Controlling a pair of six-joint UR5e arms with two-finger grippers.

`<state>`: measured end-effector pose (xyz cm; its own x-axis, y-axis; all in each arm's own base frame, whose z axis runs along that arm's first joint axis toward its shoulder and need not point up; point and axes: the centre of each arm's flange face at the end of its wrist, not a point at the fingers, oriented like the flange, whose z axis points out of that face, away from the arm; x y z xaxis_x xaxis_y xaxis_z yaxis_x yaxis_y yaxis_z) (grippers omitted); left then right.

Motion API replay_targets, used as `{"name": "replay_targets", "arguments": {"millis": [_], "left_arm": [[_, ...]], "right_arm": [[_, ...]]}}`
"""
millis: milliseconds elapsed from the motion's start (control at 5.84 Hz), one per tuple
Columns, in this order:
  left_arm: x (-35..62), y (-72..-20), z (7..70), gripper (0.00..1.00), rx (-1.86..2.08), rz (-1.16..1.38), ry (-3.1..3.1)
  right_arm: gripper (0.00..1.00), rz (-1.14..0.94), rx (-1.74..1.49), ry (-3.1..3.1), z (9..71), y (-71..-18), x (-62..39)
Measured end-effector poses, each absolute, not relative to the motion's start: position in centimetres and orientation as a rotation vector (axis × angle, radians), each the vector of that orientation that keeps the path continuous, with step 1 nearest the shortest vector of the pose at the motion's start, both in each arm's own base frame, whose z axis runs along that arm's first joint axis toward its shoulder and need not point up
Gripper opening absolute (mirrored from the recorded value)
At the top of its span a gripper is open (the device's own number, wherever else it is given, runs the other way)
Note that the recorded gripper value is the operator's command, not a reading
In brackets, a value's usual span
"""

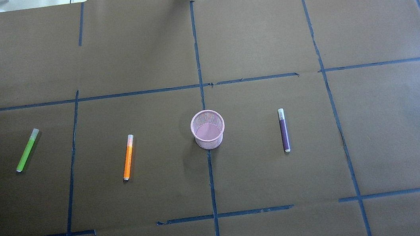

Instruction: Collect pens into pen holder

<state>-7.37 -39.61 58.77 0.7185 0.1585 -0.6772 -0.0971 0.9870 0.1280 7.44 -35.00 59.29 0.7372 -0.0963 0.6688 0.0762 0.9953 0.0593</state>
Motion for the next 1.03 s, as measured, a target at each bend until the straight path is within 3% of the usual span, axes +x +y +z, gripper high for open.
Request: {"name": "replay_targets", "arguments": {"millis": [1027], "left_arm": [[-7.10,-39.17,58.23,1.00,0.086,0.124,0.757]], "right_arm": [[1.00,-0.097,0.016,-0.738,59.89,-34.67,7.41]]}}
